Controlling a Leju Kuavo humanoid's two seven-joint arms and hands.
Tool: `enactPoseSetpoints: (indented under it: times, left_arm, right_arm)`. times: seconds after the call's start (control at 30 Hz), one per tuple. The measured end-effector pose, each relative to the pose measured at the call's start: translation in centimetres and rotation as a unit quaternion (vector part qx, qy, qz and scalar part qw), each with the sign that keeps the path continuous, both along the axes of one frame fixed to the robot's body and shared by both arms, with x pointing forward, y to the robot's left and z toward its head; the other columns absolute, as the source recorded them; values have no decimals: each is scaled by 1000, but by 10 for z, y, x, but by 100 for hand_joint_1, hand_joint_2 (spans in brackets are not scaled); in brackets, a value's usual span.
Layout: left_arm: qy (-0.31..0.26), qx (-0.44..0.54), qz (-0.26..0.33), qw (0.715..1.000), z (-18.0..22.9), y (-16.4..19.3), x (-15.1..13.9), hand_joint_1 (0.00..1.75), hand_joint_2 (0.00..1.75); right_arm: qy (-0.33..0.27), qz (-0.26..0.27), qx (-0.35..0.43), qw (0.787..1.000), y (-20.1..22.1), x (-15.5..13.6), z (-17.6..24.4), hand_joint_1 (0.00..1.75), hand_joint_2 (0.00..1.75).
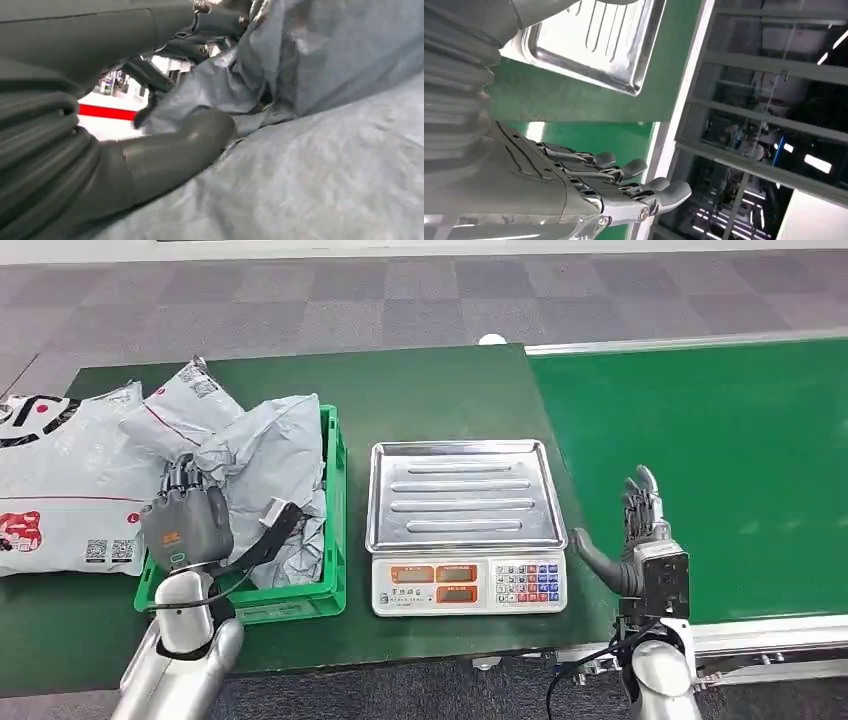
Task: Moved the parcel from conveyor to table for the left to box.
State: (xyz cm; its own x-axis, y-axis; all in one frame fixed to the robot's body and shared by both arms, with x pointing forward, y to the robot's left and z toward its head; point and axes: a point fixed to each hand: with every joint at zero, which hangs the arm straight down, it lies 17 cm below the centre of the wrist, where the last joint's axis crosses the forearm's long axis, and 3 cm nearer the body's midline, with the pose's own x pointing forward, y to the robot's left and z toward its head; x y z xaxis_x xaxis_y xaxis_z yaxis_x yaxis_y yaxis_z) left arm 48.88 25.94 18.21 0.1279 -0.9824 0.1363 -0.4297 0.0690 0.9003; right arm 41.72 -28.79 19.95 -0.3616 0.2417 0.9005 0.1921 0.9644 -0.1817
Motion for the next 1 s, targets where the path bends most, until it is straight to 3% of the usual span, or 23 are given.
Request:
enactPoseSetpoints:
  times: [0.13,0.4,0.67,0.87,1.0]
  left_arm:
    - [-7,3,-12,1000,3,-3,-4,0,175]
    - [11,12,104,994,-1,65,-9,0,175]
    - [23,54,115,992,-1,88,-6,0,175]
    - [-23,59,44,997,14,66,-2,0,175]
    - [6,-40,-92,995,5,24,11,0,175]
  right_arm:
    - [-1,2,1,1000,0,2,0,0,175]
    - [-2,7,-4,1000,5,9,3,0,175]
    - [8,14,-4,1000,10,17,1,0,175]
    - [14,18,-3,1000,13,18,-4,0,175]
    - [17,20,2,1000,13,19,-7,0,175]
